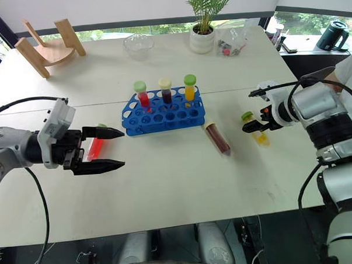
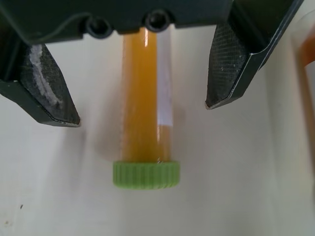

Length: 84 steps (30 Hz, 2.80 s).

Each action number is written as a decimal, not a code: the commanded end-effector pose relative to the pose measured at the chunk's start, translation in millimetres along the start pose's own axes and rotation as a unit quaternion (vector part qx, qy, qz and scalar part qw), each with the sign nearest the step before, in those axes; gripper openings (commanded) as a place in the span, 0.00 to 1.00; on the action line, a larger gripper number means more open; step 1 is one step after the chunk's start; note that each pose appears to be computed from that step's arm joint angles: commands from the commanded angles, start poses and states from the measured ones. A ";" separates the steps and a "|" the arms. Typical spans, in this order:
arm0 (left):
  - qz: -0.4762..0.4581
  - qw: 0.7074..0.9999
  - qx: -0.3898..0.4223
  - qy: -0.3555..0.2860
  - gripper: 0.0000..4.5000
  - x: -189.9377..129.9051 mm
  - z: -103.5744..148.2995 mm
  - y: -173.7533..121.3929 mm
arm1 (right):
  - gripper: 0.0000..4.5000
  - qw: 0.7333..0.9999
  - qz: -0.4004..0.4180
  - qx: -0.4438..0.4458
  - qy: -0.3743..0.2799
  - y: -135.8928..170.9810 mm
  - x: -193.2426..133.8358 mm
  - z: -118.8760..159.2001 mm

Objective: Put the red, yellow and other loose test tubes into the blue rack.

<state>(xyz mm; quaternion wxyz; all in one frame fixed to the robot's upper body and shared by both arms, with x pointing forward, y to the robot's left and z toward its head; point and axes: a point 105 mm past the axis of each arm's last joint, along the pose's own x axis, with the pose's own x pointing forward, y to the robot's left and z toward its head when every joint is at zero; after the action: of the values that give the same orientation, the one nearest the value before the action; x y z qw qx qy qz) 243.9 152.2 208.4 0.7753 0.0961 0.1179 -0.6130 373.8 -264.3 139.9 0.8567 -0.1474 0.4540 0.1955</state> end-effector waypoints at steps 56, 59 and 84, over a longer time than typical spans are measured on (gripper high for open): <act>0.061 0.997 0.030 -0.025 1.00 -0.7 20.2 6.1 | 0.19 0.765 0.111 -0.048 -0.633 149.0 1.9 114.7; 0.063 0.997 0.029 -0.025 1.00 -1.1 19.8 5.8 | 0.19 0.767 0.111 -0.049 -0.630 149.9 4.0 113.3; 0.054 0.998 0.026 -0.031 1.00 8.7 16.6 9.8 | 0.99 0.899 0.047 -0.173 -0.399 105.1 -23.0 59.9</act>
<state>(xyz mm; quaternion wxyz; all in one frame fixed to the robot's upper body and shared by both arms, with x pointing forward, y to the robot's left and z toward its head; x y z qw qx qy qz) 257.1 144.3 217.1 0.8104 0.0933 0.0866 -0.5719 365.3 -161.5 164.3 0.9265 -0.1885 0.0279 0.3245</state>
